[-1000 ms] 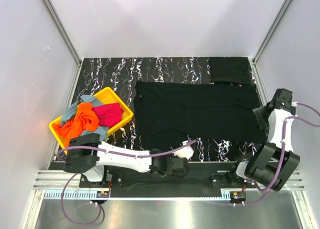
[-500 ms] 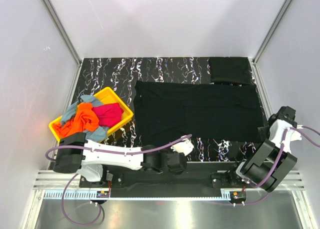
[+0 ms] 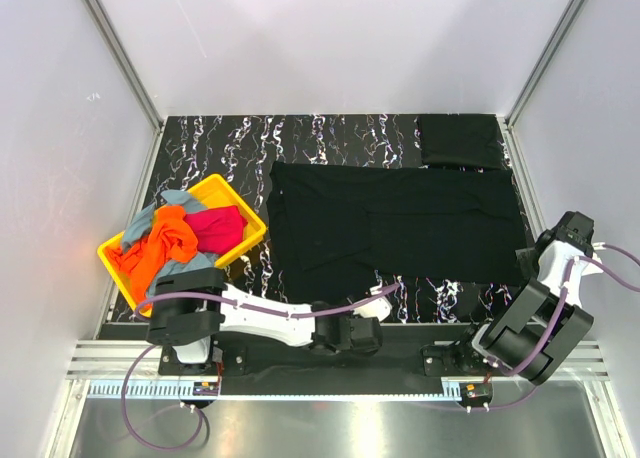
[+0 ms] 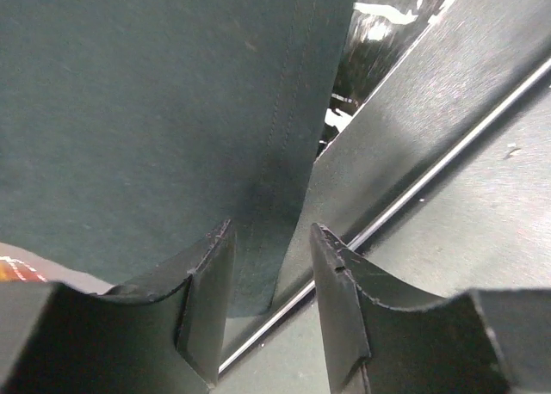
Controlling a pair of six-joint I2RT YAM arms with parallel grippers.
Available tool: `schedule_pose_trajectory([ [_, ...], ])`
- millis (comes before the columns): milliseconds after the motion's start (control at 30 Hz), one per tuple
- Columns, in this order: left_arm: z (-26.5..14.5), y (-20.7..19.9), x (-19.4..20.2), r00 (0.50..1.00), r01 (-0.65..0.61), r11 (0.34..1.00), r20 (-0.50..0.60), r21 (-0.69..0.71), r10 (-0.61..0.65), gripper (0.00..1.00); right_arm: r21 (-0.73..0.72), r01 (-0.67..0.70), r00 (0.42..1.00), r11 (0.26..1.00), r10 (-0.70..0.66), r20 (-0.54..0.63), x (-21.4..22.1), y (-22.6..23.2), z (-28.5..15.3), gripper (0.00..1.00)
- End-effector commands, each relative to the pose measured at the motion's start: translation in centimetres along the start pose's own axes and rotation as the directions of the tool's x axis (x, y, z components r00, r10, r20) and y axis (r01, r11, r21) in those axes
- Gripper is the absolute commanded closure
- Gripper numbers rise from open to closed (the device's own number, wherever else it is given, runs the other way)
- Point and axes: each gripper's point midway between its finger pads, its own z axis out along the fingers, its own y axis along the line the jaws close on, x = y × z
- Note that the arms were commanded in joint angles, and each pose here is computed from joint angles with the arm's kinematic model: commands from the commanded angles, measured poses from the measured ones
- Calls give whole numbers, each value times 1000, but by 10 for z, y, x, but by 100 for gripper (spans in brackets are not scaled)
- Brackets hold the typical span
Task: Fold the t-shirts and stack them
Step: Fold the tshirt
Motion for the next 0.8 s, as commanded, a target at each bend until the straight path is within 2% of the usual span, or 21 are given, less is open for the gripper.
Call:
schedule_pose_trajectory([
  [0,4,-9,-9,999,43,999,28,25,-44,53,-63,10,999,998,-7,49,-14,12,-10,44],
  [100,5,-9,-7,999,36,999,24,24,-37,50,-73,8,999,997,-5,43,-14,15,-11,44],
  [233,7,-8,-6,999,29,999,20,15,-30,52,-74,3,999,997,1,54,-15,14,-12,44],
  [367,11,-7,-3,1000,28,1000,10,2,-28,76,-67,6,998,998,-2,61,-16,13,-12,44],
  [467,14,-3,1,1000,14,1000,-4,-17,-14,86,-69,3,998,998,2,65,-18,13,-13,44],
  [533,15,-1,3,1000,4,999,-15,-33,-4,89,-77,4,998,997,2,68,-19,15,-14,44],
  [600,15,1,3,1000,4,999,-13,-42,-4,100,-76,1,997,997,5,71,-21,15,-14,44],
  [767,4,9,-6,1000,10,998,6,-60,-9,100,-78,-7,997,997,12,71,-20,14,-15,44],
])
